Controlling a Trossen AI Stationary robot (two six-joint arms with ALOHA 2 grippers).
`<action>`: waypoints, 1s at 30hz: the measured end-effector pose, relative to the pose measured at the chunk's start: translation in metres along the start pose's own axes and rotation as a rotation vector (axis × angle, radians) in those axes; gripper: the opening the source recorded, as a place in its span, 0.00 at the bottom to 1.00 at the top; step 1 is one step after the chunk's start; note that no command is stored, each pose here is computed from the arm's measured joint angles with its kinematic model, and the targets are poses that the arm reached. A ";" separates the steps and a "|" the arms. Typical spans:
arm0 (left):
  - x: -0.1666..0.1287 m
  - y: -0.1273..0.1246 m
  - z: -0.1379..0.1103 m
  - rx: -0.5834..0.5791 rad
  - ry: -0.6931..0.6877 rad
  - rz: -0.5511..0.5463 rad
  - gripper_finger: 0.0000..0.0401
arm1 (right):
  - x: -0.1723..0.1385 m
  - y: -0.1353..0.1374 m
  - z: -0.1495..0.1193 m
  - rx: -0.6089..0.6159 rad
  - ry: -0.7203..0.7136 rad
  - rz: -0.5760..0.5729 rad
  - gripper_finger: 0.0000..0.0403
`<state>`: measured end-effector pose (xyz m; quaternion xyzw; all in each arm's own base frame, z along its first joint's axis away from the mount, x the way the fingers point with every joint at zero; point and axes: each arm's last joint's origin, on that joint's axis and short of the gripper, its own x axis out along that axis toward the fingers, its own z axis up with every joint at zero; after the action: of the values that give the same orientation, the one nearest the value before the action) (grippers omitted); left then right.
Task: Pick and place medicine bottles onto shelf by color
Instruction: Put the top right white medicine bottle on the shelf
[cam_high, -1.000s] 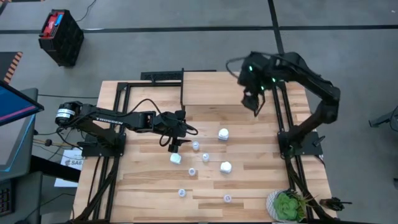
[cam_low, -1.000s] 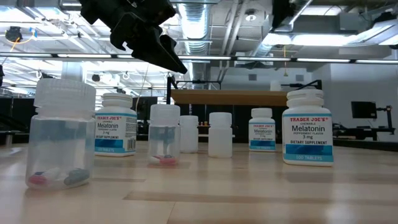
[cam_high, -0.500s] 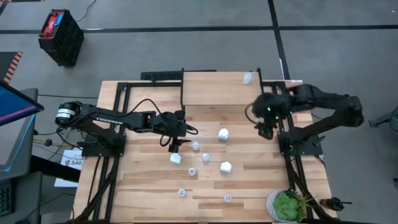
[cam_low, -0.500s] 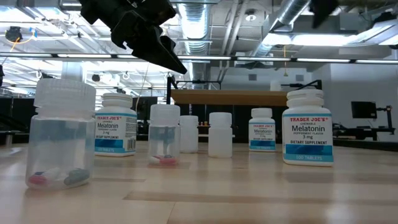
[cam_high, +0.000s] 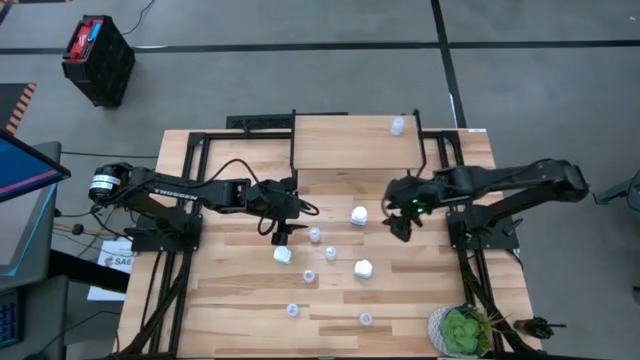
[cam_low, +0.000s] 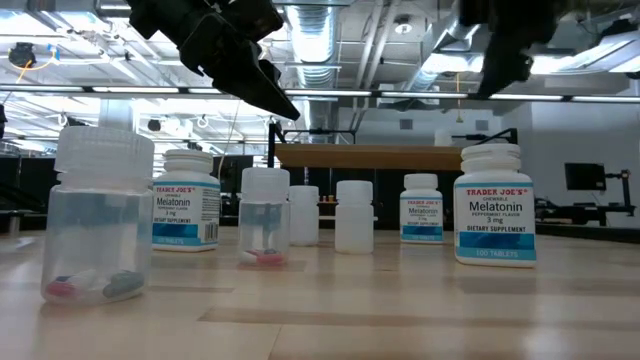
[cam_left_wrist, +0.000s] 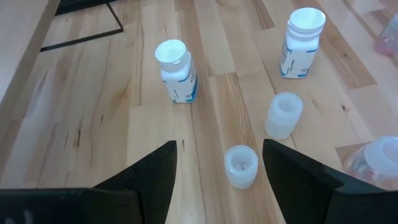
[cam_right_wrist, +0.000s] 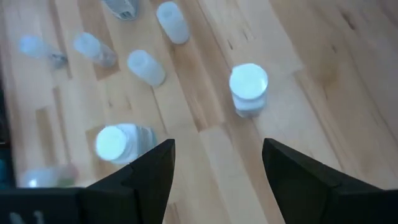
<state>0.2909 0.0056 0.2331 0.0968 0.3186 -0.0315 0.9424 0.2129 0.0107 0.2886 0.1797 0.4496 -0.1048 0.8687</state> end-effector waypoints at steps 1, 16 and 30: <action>0.000 0.000 0.000 0.000 0.000 0.000 0.56 | 0.006 0.001 0.001 -0.003 0.016 -0.011 0.66; 0.000 0.000 0.000 0.000 -0.001 0.000 0.56 | 0.075 -0.001 0.019 -0.065 0.027 -0.232 0.66; 0.000 0.000 0.000 0.000 -0.001 0.000 0.56 | 0.103 -0.002 0.025 -0.103 0.019 -0.234 0.66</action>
<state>0.2910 0.0056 0.2331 0.0967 0.3182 -0.0317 0.9425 0.2900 -0.0032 0.2173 0.0819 0.4807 -0.1804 0.8542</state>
